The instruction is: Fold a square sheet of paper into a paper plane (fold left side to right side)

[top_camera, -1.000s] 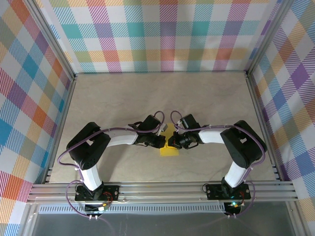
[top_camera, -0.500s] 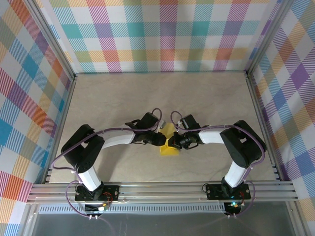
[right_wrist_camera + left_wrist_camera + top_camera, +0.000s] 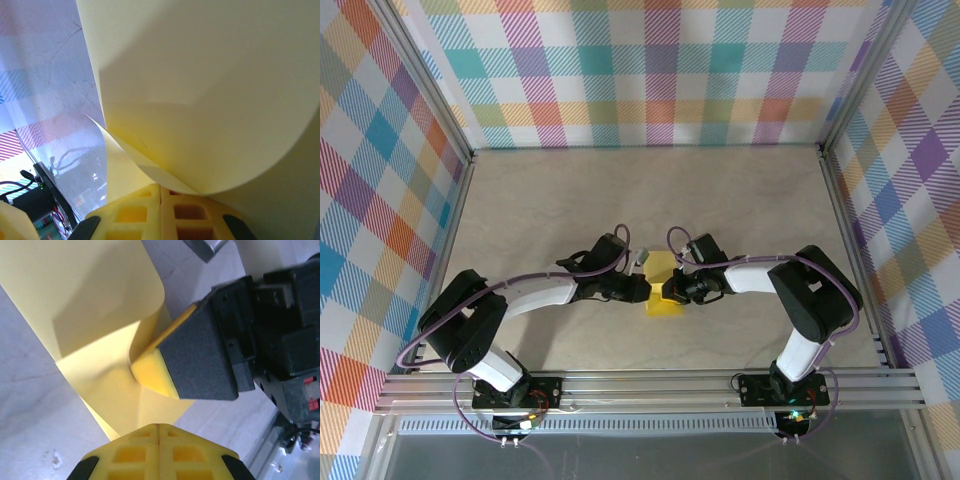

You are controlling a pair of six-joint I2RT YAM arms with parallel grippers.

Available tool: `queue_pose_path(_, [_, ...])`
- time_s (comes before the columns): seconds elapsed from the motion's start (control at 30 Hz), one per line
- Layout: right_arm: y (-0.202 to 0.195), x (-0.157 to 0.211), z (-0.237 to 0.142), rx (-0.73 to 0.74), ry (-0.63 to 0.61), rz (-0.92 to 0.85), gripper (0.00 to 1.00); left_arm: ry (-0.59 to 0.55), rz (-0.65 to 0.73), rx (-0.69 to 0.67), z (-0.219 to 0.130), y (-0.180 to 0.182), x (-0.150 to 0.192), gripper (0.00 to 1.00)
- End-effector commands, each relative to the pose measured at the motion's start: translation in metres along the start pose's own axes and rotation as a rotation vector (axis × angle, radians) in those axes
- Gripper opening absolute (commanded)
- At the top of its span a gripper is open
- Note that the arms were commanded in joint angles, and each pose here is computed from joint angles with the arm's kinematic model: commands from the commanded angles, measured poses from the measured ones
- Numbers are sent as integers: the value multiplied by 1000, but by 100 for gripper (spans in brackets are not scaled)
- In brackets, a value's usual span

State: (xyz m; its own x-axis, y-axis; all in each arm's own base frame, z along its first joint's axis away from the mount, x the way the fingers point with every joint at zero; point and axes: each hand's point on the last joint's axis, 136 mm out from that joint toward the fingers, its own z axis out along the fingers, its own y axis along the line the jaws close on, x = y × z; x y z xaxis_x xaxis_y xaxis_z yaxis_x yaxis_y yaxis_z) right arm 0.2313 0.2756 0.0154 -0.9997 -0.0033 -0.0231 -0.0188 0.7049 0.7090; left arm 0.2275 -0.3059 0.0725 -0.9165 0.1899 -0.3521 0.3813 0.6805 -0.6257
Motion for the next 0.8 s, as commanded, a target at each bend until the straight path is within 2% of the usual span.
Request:
queue_pose_path(0.0, [-20, 18, 2, 71, 41, 56, 0, 6, -29, 106, 7, -19, 0, 1])
queue_pose_path(0.23, [-22, 18, 3, 76, 44, 61, 0, 46, -29, 116, 23, -20, 7, 0])
queue_pose_path(0.77, [-25, 20, 4, 90, 55, 63, 0, 113, -67, 25, 42, 9, 28, 0])
